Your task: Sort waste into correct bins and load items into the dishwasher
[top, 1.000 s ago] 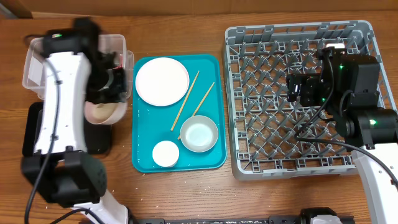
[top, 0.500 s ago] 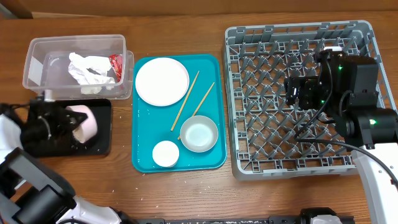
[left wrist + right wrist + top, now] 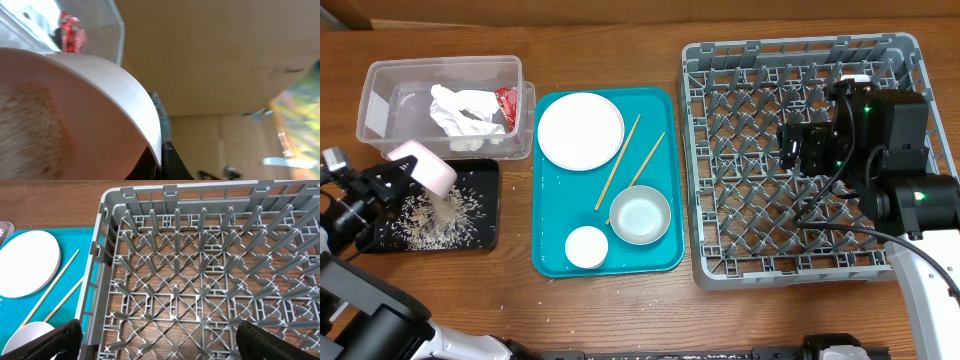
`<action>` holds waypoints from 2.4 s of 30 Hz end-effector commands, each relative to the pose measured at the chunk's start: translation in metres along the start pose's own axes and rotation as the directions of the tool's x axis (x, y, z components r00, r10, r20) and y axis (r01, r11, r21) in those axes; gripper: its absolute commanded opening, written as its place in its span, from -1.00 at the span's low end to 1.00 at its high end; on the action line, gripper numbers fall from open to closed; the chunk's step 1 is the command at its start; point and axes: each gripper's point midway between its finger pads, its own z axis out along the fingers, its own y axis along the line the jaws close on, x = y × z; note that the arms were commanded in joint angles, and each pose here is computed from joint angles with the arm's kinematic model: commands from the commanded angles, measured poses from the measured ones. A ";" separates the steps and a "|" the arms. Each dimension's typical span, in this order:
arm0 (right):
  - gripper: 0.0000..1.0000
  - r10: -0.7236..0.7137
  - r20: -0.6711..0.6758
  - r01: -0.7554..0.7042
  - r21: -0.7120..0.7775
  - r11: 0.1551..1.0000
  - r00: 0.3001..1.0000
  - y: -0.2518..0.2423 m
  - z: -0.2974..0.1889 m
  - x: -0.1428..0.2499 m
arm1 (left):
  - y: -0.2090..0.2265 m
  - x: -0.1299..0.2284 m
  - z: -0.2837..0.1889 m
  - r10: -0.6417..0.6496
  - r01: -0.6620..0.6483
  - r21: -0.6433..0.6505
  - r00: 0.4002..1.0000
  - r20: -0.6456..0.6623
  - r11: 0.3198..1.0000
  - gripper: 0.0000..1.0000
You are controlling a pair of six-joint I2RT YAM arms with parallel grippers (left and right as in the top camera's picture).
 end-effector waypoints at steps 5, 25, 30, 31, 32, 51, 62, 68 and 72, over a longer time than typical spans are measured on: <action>1.00 -0.003 0.026 0.004 -0.021 1.000 1.000 0.006 -0.007 -0.009 | -0.016 -0.008 -0.013 -0.227 0.223 0.121 0.974 0.023 0.967 -0.92; 1.00 -0.004 0.031 0.005 -0.029 1.000 0.999 0.007 -0.007 -0.011 | -0.048 0.015 0.066 0.041 -0.034 0.039 0.983 -0.182 0.999 -0.92; 1.00 -0.004 0.031 0.005 -0.030 1.000 1.000 0.007 -0.007 -0.011 | -0.107 0.060 0.185 0.394 -0.479 -0.148 0.832 -0.390 0.865 -0.92; 1.00 -0.004 0.032 0.005 -0.030 1.000 0.999 0.007 -0.007 -0.011 | -0.109 0.068 0.206 0.465 -0.580 -0.220 0.784 -0.410 0.784 -0.92; 1.00 -0.004 0.032 0.005 -0.029 1.000 0.999 0.007 -0.007 -0.011 | -0.107 0.077 0.225 0.536 -0.674 -0.286 0.724 -0.434 0.681 -0.92; 1.00 -0.006 0.042 0.013 -0.168 0.986 0.999 0.031 -0.008 -0.014 | 0.080 0.207 0.283 0.245 -0.909 -0.402 0.416 -0.876 0.108 -0.92; 0.85 0.331 0.150 -0.236 -0.442 0.865 0.932 0.083 0.005 -0.086 | 0.010 0.177 0.271 0.227 -0.824 -0.470 0.547 -0.806 0.315 0.55; 0.77 0.259 0.141 -0.159 -0.494 0.855 0.956 0.203 0.066 -0.090 | -0.088 0.061 0.207 0.332 -0.675 -0.588 0.735 -0.592 0.446 0.74; 0.71 0.068 0.045 -0.045 -0.399 0.916 0.997 0.279 0.109 -0.052 | -0.089 0.014 0.156 0.325 -0.610 -0.666 0.792 -0.517 0.429 0.78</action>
